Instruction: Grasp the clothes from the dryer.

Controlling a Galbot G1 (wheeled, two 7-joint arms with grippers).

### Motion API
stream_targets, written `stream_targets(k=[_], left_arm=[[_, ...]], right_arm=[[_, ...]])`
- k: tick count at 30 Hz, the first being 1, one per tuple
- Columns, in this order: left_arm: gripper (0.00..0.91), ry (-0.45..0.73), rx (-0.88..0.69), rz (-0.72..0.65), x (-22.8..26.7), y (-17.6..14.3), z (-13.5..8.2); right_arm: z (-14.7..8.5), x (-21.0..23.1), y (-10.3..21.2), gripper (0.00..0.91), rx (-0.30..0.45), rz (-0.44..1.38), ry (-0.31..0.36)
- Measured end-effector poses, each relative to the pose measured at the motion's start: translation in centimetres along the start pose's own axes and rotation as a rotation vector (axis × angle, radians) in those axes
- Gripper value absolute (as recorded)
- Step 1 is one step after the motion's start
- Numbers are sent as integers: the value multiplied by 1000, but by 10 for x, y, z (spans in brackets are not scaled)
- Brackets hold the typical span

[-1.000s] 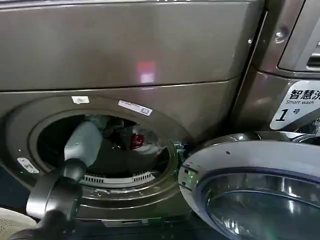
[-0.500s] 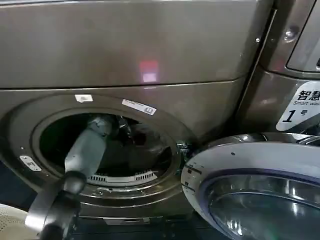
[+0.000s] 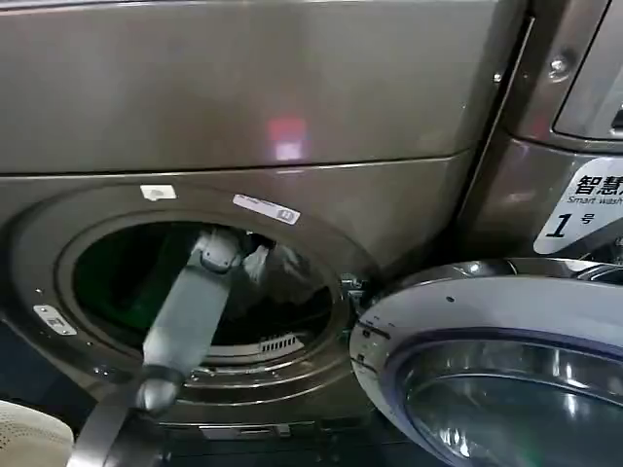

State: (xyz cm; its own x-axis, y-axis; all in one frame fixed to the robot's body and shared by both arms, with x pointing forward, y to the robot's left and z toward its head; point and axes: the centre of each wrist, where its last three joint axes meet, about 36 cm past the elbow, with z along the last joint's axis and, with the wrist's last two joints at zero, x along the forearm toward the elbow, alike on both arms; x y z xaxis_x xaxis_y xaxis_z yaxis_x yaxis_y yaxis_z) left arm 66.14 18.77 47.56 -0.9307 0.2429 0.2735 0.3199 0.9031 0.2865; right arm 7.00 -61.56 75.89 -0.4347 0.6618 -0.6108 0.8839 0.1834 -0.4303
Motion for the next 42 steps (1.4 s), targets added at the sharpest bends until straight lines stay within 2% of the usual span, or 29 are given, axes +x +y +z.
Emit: stream_targets(k=[10, 17, 23, 31, 42], left_arm=[[0, -255, 232, -143, 47, -17, 26], [0, -448, 342, -185, 88, -31, 50], [0, -564, 433, -215, 127, -45, 69], [0, -633, 526, -233, 181, -72, 75], [0, -646, 565, -253, 223, -90, 78]], right_arm=[[3, 1, -2, 907, -5, 19, 7], [5, 0, -2, 907, -17, 32, 4], [6, 1, -4, 907, -40, 51, -9], [7, 2, -9, 907, -77, 73, -18], [8, 2, -14, 907, -95, 71, -28]])
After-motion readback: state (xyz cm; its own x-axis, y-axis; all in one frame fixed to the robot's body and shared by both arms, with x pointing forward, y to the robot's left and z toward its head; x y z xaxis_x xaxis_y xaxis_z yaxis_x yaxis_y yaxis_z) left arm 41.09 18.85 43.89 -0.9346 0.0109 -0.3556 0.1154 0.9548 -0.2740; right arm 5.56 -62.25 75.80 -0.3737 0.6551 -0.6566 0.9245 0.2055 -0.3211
